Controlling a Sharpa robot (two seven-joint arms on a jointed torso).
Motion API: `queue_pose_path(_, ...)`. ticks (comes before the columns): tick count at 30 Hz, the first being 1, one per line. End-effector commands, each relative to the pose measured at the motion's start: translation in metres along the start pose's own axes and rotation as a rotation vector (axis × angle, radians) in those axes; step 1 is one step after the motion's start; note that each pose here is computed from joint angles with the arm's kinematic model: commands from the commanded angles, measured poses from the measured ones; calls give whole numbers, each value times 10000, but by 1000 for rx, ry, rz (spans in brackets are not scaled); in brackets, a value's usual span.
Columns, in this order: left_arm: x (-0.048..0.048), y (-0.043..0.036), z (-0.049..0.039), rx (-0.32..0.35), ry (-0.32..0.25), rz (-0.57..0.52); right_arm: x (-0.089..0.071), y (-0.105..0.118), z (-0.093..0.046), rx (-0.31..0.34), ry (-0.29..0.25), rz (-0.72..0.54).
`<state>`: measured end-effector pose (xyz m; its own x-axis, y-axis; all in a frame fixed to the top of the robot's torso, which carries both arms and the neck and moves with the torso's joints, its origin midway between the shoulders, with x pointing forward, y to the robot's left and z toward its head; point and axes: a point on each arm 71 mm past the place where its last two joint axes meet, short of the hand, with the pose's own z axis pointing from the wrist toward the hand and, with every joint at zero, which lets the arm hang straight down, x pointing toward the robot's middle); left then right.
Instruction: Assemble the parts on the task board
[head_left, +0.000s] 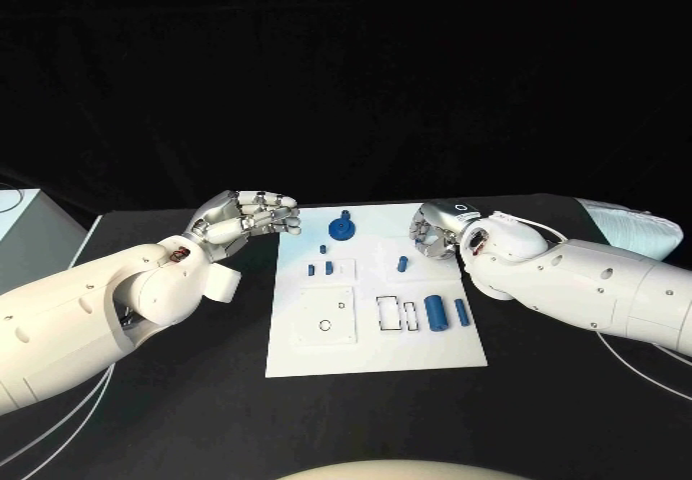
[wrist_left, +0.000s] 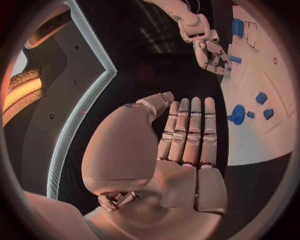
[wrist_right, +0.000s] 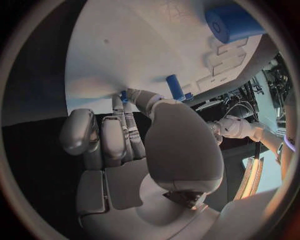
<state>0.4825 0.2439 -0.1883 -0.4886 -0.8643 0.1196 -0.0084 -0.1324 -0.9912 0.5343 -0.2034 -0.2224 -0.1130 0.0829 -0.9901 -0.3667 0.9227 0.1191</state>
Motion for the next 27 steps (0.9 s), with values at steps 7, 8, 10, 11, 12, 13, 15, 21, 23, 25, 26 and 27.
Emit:
queue_pose_path(7,10,-10,-4,9,-2,-10,127,59,-18,2,49,-40)
queue_pose_path(8,10,-10,-4,8,-2,-10,131,59,-20,6,50,-46)
queue_pose_path(10,10,-9,-4,7,-2,-10,135,59,-24,13,50,-55)
queue_pose_path(11,10,-8,-5,6,-2,-10,136,58,-25,17,49,-59)
queue_pose_path(12,9,-7,-5,5,-2,-10,137,58,-28,23,46,-67)
queue_pose_path(13,9,-7,-6,4,-2,-10,137,58,-30,26,44,-70)
queue_pose_path(15,7,-5,-7,2,-3,-9,133,58,-32,34,33,-77)
queue_pose_path(21,6,0,-9,-2,-3,-9,93,63,-42,42,-30,-73)
queue_pose_path(23,6,1,-10,-3,-4,-9,76,68,-48,38,-54,-67)
queue_pose_path(25,5,3,-11,-4,-5,-9,60,73,-56,33,-76,-60)
queue_pose_path(26,4,4,-12,-4,-5,-8,53,75,-60,31,-85,-58)
queue_pose_path(27,3,4,-12,-4,-6,-8,44,78,-66,27,-96,-53)
